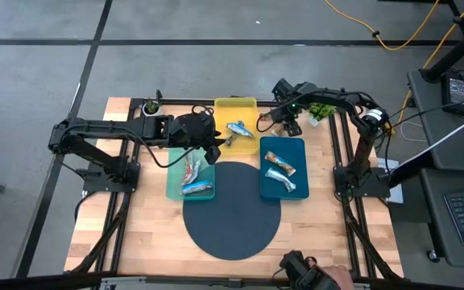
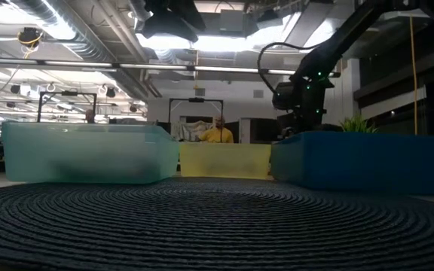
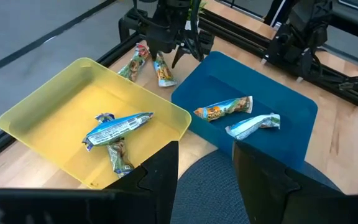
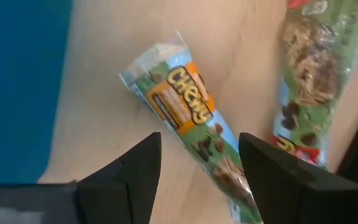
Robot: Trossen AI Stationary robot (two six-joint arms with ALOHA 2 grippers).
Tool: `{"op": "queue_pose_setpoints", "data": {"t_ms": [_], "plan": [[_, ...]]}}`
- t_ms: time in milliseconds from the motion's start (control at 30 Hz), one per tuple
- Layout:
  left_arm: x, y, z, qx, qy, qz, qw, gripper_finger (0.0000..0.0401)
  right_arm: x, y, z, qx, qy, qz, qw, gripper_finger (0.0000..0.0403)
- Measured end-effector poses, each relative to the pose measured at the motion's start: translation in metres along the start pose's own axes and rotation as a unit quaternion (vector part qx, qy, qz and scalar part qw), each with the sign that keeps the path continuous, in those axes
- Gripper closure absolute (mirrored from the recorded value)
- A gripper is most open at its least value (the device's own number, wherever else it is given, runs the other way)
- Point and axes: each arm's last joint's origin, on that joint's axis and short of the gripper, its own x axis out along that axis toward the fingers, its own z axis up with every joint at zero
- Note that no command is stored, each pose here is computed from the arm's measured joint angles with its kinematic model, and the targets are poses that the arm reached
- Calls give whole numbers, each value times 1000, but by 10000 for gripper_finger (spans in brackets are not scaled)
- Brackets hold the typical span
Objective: Pick and place Granola Bars by type
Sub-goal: Put the orange granola bar into the blue bin
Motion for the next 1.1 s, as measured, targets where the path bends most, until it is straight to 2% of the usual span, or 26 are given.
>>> {"op": "queue_pose_setpoints", "data": {"t_ms": [467, 667, 900, 1100], "plan": [[0, 0, 0, 0, 0, 0, 1000, 258, 24, -3, 0, 24, 8, 23, 999, 207], [0, 0, 0, 0, 0, 0, 1000, 258, 24, -3, 0, 27, 7, 22, 999, 247], [0, 0, 0, 0, 0, 0, 1000, 258, 24, -3, 0, 63, 7, 21, 998, 305], [0, 0, 0, 0, 0, 0, 1000, 258, 13, -5, 1, 87, 15, 5, 996, 327]]}}
